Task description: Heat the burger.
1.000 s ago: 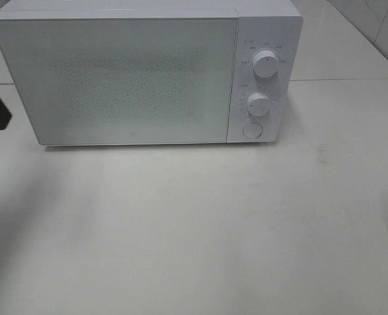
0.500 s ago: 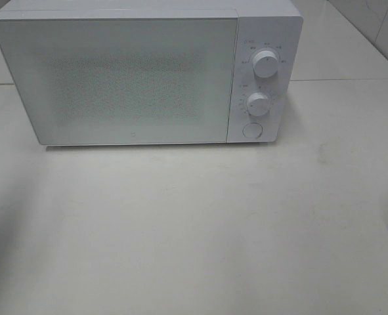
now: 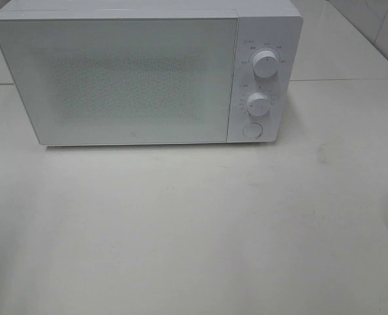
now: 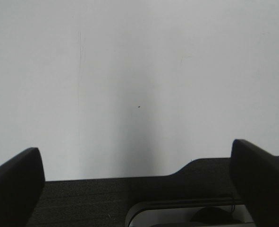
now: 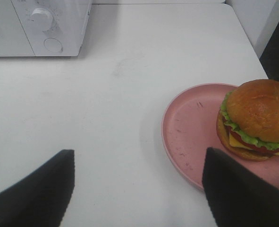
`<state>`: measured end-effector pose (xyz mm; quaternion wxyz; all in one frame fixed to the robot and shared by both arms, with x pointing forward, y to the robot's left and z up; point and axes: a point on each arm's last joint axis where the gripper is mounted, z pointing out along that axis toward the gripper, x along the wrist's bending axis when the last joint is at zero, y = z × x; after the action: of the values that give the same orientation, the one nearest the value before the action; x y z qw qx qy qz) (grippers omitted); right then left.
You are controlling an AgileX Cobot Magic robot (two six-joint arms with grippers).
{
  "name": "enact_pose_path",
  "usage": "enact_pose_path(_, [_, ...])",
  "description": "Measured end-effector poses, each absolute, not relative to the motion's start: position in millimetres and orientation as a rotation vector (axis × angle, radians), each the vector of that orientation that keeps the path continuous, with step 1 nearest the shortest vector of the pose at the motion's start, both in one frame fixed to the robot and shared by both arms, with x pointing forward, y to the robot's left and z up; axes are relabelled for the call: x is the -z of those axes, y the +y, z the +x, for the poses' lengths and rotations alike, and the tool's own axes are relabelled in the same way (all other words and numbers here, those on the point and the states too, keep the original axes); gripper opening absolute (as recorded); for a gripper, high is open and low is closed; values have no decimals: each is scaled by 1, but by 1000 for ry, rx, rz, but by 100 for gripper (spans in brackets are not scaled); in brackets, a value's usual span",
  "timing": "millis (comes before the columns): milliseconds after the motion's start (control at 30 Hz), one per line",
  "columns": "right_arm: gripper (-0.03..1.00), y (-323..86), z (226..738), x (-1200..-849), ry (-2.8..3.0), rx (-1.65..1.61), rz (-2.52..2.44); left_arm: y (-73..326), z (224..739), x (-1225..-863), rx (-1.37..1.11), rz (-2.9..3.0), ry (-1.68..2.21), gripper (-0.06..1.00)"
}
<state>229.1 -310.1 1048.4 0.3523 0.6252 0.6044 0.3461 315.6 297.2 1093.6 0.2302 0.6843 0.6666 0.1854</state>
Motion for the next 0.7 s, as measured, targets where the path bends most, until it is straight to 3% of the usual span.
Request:
enact_pose_path(300, [74, -310, 229, -1048, 1564, -896, 1618, 295, 283, -1057, -579, 1821, 1798, 99])
enact_pose_path(700, [74, -310, 229, -1048, 1564, -896, 1618, 293, 251, -1053, -856, 1639, 1579, 99])
